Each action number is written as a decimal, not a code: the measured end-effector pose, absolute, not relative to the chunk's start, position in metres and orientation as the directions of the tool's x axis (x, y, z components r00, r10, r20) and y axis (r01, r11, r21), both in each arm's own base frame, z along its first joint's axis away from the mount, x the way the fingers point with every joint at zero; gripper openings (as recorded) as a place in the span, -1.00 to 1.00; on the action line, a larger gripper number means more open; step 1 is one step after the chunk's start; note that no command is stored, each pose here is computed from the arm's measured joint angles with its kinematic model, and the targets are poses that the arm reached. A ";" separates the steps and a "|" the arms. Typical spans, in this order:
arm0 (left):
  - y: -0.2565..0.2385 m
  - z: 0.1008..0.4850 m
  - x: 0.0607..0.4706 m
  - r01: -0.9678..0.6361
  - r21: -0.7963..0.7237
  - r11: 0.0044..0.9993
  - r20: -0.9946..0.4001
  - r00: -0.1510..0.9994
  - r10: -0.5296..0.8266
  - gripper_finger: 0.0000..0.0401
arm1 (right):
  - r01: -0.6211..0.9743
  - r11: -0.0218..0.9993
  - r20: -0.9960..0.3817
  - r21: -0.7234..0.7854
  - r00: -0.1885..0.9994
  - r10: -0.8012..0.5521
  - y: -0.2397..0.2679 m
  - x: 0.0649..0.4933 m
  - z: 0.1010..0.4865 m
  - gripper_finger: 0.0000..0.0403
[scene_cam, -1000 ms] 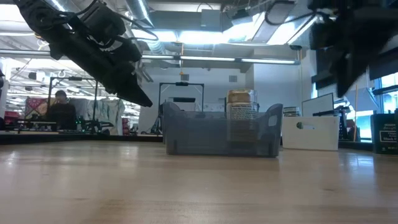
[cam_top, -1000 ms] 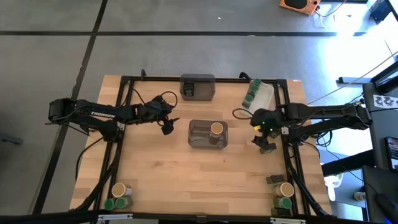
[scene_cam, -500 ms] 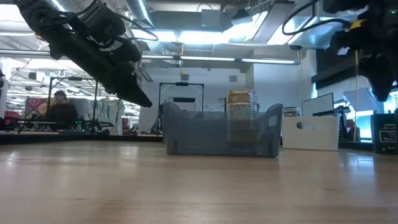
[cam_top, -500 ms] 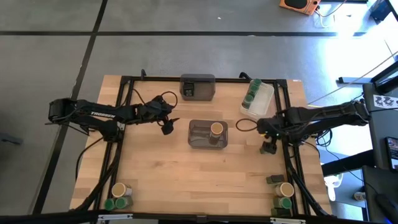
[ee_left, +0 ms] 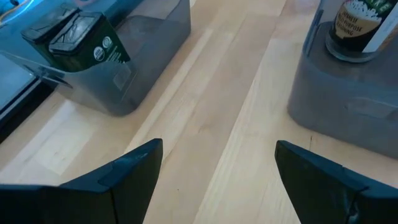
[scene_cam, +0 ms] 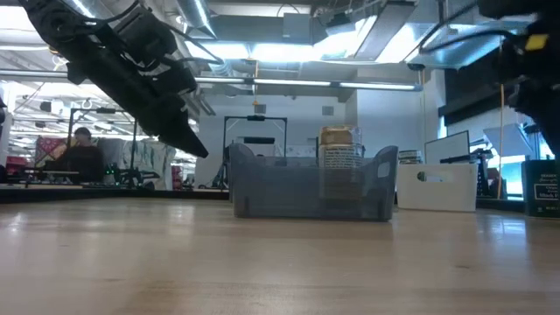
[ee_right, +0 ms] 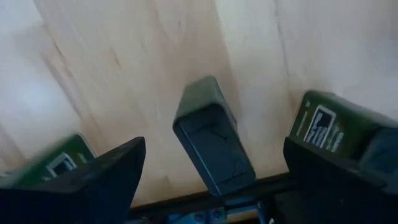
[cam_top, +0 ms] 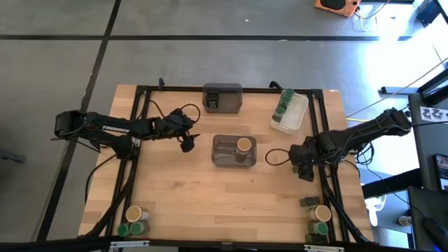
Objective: Sort spices by type
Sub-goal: Put the black seasoning can into the top black bin
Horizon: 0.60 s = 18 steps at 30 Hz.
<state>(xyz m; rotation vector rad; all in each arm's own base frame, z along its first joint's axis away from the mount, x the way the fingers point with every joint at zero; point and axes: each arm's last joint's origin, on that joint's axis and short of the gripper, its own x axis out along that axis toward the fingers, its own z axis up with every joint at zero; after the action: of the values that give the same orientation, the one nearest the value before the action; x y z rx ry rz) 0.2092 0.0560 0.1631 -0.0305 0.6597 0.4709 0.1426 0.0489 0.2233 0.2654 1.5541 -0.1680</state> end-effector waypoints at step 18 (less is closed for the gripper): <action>0.056 0.163 0.209 -0.431 0.119 0.895 -0.594 0.691 0.412 0.55 | 0.179 0.983 -0.988 -0.041 -0.152 -0.013 0.065 0.158 0.181 -0.27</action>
<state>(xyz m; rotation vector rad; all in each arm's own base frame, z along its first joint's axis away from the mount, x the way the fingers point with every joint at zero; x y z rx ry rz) 0.2094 0.0560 0.1633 -0.0301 0.6563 0.4709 0.1578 0.0655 0.1809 0.1245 1.7163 -0.1680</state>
